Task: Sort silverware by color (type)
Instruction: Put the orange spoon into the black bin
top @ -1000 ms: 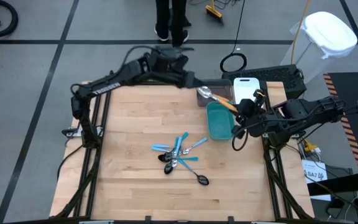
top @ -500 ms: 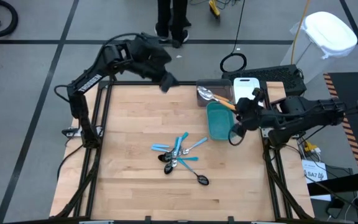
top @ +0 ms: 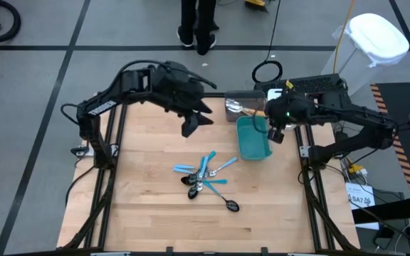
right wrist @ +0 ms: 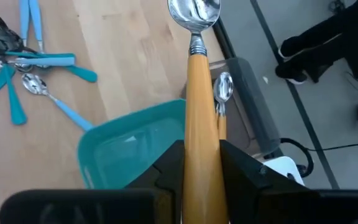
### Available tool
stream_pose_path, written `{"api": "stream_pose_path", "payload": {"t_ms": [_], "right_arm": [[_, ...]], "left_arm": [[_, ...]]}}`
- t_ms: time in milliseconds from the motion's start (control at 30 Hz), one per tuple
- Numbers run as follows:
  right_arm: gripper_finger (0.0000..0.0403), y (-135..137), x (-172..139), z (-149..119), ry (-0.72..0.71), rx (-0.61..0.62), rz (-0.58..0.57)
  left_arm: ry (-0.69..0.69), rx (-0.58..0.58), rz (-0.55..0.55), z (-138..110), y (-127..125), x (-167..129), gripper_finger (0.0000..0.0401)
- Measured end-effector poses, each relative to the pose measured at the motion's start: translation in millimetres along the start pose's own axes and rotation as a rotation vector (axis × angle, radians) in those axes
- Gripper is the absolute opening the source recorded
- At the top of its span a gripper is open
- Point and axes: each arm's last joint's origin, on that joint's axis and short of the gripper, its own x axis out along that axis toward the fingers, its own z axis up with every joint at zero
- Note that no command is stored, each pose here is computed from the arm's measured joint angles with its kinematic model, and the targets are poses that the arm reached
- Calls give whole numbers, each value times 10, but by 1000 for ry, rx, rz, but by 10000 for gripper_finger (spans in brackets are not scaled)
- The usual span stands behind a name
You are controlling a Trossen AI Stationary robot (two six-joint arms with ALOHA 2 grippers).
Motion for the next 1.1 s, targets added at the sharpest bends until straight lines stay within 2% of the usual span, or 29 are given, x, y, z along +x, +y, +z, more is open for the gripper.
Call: {"api": "stream_pose_path", "payload": {"t_ms": [133, 200, 467, 567, 733, 900, 1100], "right_arm": [[70, -148, 51, -4, 20, -25, -1], [70, -228, 73, -6, 27, -37, -22], [70, -505, 179, -32, 44, -34, 3], [70, -579, 259, -66, 73, -27, 10], [70, -651, 386, -137, 105, -2, 33], [70, -682, 537, -223, 134, 40, 74], [70, -672, 702, -309, 150, 58, 138]], "left_arm": [[-68, 26, -21, 66, -65, 99, 204], [-51, 30, -13, 47, -67, 176, 198], [15, -6, 1, -13, 36, 718, 165], [-5, -31, -16, -18, 5, 957, 158], [-12, -53, 18, -96, -101, 1348, 151], [-88, -102, 59, -123, -145, 1684, 151], [-64, -140, 120, -218, -197, 1840, 151]]}}
